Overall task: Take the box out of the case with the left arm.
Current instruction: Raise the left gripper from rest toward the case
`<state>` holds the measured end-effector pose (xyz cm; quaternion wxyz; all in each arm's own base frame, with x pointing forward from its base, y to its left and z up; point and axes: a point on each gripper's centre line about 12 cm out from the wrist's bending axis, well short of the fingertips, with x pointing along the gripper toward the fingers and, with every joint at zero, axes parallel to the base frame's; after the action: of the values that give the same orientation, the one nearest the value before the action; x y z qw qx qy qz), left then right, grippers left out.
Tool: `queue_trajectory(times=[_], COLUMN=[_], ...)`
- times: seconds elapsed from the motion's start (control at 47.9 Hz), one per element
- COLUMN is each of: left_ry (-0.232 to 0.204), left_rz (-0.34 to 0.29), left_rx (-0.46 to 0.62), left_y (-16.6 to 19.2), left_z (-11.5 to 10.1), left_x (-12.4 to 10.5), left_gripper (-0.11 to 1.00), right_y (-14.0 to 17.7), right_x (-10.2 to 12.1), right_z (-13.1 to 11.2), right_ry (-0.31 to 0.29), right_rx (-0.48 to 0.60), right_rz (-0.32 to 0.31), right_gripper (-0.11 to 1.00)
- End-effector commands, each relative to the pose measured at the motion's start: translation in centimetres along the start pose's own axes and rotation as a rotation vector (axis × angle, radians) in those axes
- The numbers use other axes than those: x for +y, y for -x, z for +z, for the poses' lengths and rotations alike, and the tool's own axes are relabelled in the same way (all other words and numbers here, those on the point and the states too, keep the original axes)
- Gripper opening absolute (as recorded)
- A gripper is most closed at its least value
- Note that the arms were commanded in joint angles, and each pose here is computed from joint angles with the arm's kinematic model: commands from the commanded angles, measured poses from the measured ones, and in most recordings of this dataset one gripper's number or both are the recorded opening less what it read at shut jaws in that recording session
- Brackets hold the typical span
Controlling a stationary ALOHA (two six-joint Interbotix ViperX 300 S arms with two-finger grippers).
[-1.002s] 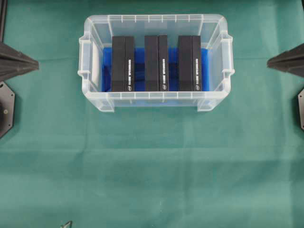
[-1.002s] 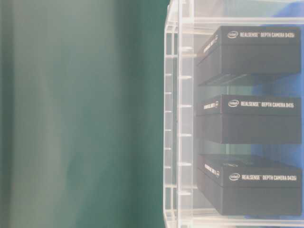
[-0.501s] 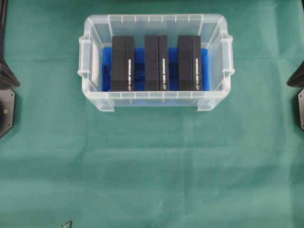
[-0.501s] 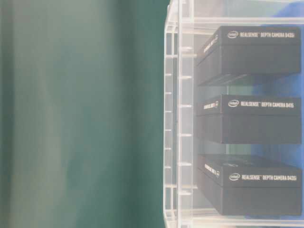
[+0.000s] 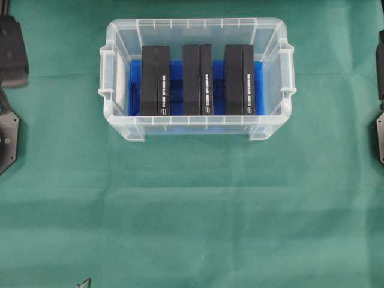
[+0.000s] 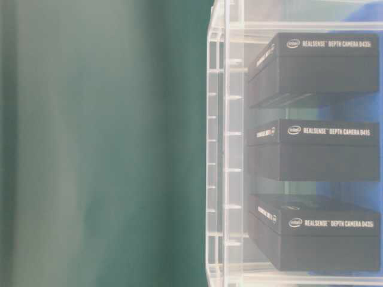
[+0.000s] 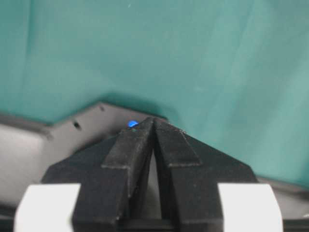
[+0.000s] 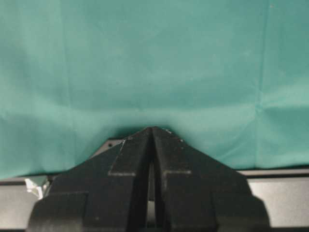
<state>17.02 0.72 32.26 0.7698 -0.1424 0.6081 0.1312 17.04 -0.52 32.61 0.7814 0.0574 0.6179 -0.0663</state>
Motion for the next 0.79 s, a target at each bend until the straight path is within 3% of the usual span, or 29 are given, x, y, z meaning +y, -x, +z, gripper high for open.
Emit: queue_trajectory(times=[0.0,0.271,0.334,0.376,0.418,0.626,0.773], left_ry=[0.149,0.733,0.843,0.893,0.918,0.937,0.998], left_rz=[0.004,0.038,0.044,0.044,0.043,0.037,0.059], left_rx=[-0.002,0.004,0.003,0.002,0.001,-0.012,-0.04], left_y=[0.8,0.8,0.7,0.7,0.7,0.8,0.7], left_z=[0.2,0.1,0.2,0.2,0.2,0.4,0.9], left_x=[0.1,0.4,0.4,0.4,0.5,0.9,2.5], left_gripper=[0.0,0.0,0.0,0.0,0.0,0.0,0.0], right_y=[0.8,0.7,0.8,0.7,0.8,0.8,0.7], right_x=[-0.1,-0.2,-0.2,-0.2,-0.2,-0.2,-0.2], right_z=[0.3,0.3,0.3,0.3,0.3,0.3,0.3], right_ry=[-0.005,-0.006,-0.006,-0.006,-0.006,-0.006,-0.006], right_rx=[-0.029,-0.024,-0.029,-0.024,-0.027,-0.025,-0.024], right_rz=[-0.005,-0.015,-0.013,-0.015,-0.014,-0.013,-0.015], right_gripper=[0.02,0.02,0.02,0.02,0.02,0.02,0.02])
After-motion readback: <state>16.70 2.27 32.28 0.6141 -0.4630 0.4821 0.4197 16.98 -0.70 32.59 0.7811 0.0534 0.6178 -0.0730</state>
